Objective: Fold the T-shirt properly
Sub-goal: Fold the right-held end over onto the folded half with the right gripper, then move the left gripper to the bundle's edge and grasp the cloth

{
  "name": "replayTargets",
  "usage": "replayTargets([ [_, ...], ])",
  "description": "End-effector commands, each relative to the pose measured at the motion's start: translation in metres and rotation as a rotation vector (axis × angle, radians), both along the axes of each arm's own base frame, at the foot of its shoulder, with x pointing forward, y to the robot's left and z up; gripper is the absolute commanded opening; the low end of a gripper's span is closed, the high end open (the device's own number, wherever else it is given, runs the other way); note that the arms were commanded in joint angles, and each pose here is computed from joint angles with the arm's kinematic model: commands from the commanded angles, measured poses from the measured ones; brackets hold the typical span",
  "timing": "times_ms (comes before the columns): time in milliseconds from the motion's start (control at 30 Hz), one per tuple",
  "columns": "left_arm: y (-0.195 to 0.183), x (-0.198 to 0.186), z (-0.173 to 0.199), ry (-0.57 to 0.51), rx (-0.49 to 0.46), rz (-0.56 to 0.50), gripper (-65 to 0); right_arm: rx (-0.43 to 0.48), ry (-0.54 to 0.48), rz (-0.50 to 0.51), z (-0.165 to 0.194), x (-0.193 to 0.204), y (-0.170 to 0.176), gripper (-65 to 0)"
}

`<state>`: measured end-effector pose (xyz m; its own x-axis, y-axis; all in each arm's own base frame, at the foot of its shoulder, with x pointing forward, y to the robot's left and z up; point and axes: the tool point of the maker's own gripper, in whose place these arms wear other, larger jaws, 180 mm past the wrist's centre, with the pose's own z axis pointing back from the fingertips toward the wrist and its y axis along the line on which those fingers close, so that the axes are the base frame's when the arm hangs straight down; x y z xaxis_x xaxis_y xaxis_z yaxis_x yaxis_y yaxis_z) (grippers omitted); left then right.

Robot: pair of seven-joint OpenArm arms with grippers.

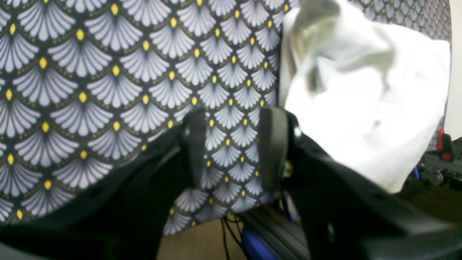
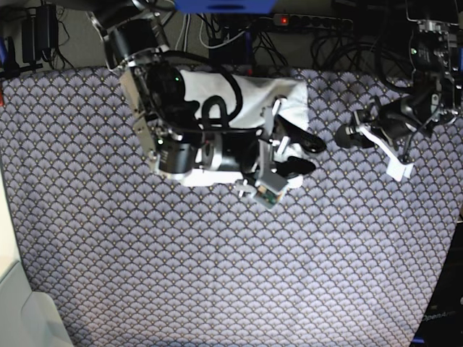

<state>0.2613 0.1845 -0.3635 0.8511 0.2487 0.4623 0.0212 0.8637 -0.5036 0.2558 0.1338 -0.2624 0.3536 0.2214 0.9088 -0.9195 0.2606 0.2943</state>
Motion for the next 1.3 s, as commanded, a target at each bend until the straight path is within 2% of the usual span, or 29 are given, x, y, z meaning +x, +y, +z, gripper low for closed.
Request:
replayTargets([
  [0, 0.003, 0.003, 0.007, -0.023, 0.001, -0.002, -41.2, 0.048, -0.024, 0.005, 0.015, 0.003, 0.004, -38.2],
  [167, 0.005, -0.002, 0.005, -0.012, 0.008, -0.004, -41.2, -0.004, -0.014, -0.01, -0.001, 0.008, -0.011, -38.3],
  [400, 0.012, -0.011, 0.002, 0.002, 0.012, 0.014, -41.2, -0.109, -0.086, -0.02, -0.008, 0.004, -0.054, -38.4],
  [533, -0.005, -0.004, 0.025, -0.076, 0.0, -0.024, -41.1, -0.168, -0.067, -0.065, -0.023, 0.003, -0.084, -39.0],
  [633, -0.027, 0.001, 0.049, -0.16, -0.027, -0.056, -41.1, -0.193, -0.033, -0.113, -0.035, 0.003, -0.104, -45.8],
  [800, -0.047, 0.006, 0.057, -0.194, -0.087, -0.05, -41.1, -0.213, 0.02, -0.186, -0.05, 0.009, -0.127, -64.8],
  [1000, -0.071, 0.001, 0.051, -0.177, -0.149, -0.053, -41.1, -0.251, 0.161, -0.251, -0.093, 0.015, -0.15, -65.0],
  [1133, -0.087, -0.003, 0.034, -0.123, -0.181, -0.081, -40.9, -0.209, 0.157, -0.276, -0.094, 0.017, -0.154, -65.0],
  [1267, -0.092, -0.007, 0.018, -0.068, -0.216, -0.062, -40.7, -0.22, 0.16, -0.278, -0.096, 0.014, -0.159, -65.0],
])
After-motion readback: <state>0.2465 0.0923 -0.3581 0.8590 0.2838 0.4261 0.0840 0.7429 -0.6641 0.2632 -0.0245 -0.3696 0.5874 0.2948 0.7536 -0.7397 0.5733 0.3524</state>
